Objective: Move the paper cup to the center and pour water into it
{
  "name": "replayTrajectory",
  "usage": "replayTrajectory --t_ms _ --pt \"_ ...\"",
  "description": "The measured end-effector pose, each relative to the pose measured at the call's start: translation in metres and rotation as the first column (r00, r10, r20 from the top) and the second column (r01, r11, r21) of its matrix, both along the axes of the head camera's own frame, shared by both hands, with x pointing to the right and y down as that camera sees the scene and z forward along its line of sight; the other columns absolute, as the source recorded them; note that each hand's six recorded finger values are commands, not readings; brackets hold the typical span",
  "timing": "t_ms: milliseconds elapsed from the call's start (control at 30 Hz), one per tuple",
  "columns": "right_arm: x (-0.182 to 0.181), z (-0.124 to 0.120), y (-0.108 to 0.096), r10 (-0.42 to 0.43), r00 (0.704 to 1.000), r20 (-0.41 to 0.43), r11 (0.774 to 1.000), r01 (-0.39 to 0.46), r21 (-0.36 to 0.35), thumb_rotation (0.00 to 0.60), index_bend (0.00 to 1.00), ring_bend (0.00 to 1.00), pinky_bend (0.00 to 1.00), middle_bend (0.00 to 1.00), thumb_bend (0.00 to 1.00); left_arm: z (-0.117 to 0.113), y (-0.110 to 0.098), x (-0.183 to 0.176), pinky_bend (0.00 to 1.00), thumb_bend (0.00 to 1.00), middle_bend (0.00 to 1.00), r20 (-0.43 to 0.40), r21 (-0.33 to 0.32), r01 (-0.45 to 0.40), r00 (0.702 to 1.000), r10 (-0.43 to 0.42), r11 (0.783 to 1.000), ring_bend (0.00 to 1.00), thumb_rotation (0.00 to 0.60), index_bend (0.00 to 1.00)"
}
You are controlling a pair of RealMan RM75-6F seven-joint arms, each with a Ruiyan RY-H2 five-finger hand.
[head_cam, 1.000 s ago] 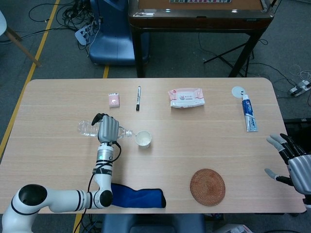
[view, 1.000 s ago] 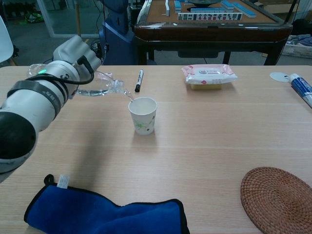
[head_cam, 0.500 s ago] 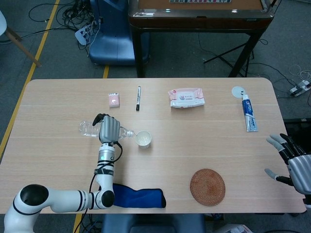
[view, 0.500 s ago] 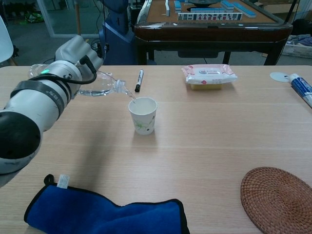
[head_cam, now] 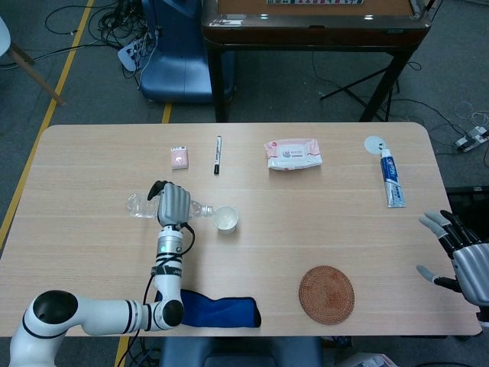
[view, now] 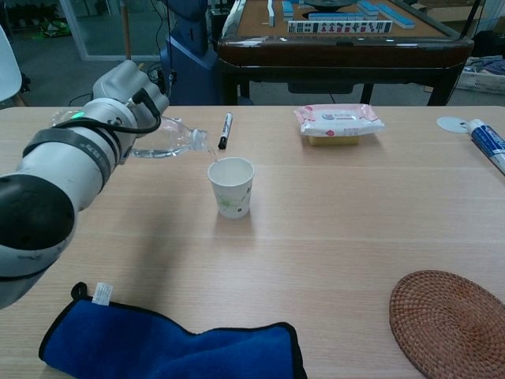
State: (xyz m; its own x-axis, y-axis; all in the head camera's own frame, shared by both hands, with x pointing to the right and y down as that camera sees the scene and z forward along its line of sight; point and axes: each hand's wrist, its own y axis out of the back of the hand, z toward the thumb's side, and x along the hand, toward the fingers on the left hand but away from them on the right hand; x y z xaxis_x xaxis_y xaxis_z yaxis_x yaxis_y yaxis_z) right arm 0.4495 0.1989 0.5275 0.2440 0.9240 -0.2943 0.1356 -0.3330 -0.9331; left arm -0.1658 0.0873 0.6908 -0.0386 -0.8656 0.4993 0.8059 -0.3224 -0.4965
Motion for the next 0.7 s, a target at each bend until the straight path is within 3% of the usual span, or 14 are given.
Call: replayTrajectory --t_ms 433,700 --pt "0.0000 0.0008 0.0000 0.000 1.000 -0.002 1.000 0.000 -0.004 0.600 0.18 0.08 0.32 0.16 0.00 -0.0012 0.0036 0.0050 0.61 0.06 0.77 -0.067 -0.044 0.064 0.996 -0.067 0.997 0.59 0.600 0.72" --pt "-0.0008 0.0019 0.0001 -0.002 1.000 -0.004 1.000 0.002 -0.008 0.600 0.18 0.08 0.32 0.16 0.00 0.0007 0.0072 0.0022 0.61 0.06 0.77 -0.172 -0.103 0.152 0.971 -0.169 0.983 0.59 0.600 0.72"
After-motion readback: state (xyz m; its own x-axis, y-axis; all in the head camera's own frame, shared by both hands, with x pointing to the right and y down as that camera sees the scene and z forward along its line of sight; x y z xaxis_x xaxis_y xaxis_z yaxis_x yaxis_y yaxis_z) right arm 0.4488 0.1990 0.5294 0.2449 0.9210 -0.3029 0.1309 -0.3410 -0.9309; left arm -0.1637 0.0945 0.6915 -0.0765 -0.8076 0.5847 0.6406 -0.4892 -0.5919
